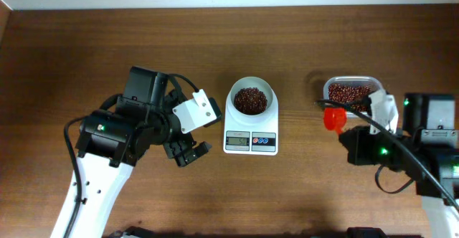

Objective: Scoop and weigh 50g on scale
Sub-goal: 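Lower the red scoop with the right gripper onto the table front-right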

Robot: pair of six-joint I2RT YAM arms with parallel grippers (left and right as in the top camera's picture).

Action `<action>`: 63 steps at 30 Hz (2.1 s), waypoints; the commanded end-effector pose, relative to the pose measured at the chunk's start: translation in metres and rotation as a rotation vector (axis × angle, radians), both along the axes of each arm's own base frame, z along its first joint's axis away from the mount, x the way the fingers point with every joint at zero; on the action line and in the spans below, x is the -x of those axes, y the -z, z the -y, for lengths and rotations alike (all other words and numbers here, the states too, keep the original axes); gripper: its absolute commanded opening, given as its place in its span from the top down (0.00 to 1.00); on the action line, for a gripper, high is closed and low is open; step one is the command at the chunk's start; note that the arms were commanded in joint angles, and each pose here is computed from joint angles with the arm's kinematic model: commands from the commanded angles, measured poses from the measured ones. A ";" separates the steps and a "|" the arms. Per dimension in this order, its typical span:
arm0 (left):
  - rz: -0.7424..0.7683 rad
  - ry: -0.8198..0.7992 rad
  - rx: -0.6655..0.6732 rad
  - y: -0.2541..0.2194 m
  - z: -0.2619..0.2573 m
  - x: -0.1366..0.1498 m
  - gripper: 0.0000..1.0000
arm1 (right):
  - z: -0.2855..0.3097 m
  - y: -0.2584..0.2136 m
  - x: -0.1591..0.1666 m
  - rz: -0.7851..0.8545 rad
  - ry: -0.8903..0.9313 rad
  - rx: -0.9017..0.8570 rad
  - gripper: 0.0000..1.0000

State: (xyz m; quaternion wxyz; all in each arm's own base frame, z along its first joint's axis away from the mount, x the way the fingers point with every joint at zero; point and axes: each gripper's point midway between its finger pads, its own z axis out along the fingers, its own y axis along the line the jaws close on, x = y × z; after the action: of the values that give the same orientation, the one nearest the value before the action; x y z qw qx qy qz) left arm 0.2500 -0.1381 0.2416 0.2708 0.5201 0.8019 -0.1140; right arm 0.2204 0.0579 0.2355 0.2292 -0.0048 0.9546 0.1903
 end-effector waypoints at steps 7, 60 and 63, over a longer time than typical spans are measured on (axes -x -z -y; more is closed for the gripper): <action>0.023 0.019 0.011 -0.007 0.001 -0.001 0.01 | -0.027 0.125 0.011 -0.291 0.237 -0.312 0.96; 0.023 0.019 0.011 -0.007 0.001 -0.001 0.01 | 0.030 0.144 -0.012 -0.052 0.379 -0.533 0.01; 0.023 0.019 0.011 -0.007 0.001 -0.001 0.01 | 0.022 0.130 -0.015 -0.027 0.332 -0.599 0.01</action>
State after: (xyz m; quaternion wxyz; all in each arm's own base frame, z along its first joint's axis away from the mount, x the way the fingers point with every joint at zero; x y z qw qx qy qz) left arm 0.2500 -0.1380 0.2417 0.2708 0.5201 0.8019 -0.1140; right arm 0.2293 0.0251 0.0819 0.2162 0.2592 0.8637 0.3742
